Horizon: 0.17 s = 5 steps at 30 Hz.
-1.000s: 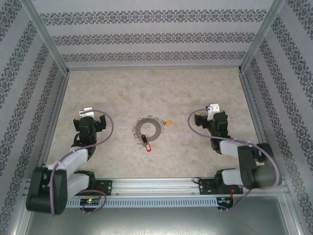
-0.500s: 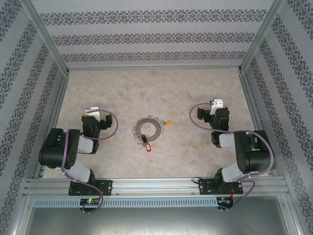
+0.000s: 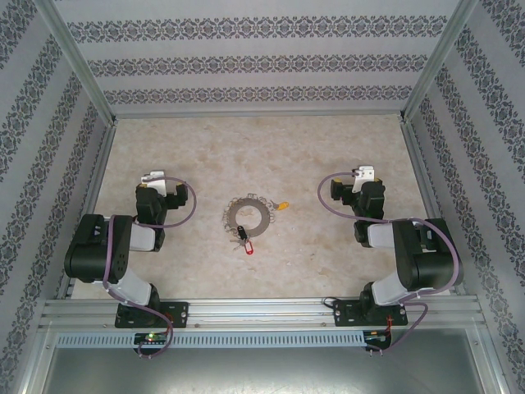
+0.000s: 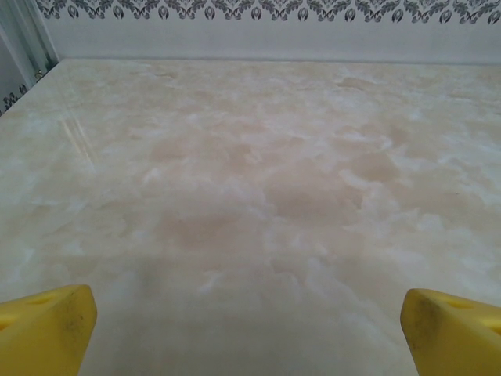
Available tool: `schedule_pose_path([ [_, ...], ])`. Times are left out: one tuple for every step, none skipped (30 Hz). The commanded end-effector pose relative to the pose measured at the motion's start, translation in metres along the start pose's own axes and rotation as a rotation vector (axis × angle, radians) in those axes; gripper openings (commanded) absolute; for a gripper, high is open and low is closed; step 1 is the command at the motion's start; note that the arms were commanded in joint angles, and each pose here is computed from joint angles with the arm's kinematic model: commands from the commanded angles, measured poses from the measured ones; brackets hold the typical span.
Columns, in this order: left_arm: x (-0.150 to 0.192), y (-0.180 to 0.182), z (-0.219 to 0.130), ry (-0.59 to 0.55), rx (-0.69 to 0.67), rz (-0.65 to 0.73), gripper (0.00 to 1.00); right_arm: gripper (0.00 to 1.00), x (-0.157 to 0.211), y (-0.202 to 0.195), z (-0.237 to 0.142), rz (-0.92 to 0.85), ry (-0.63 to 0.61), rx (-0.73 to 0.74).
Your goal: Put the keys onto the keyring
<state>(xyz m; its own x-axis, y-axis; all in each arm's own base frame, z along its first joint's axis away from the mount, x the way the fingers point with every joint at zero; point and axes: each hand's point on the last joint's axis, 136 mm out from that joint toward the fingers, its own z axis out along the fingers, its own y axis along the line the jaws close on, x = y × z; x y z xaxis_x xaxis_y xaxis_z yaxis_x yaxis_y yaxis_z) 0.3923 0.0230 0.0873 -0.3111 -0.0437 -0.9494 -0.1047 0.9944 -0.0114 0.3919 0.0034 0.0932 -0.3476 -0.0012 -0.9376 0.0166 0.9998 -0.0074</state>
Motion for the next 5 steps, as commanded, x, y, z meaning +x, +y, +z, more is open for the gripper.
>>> schedule_pose_path([
  [-0.0026,0.001,0.0019,0.002,0.007,-0.015,1.0,0.98,-0.0124,-0.0031,0.0018,0.022,-0.035,0.012],
  [-0.0023,0.0007,0.002,0.003,0.008,-0.015,1.0,0.98,-0.0126,-0.0034,0.0021,0.024,-0.035,0.01],
  [-0.0025,0.0009,0.0022,0.003,0.007,-0.013,1.0,0.98,-0.0122,-0.0031,0.0021,0.024,-0.033,0.009],
  [-0.0025,0.0012,0.0021,0.003,0.005,-0.016,1.0,0.98,-0.0131,-0.0026,0.0018,0.022,-0.036,0.008],
  [-0.0029,0.0012,0.0021,0.002,0.005,-0.016,1.0,0.98,-0.0129,-0.003,0.0011,0.021,-0.038,0.009],
])
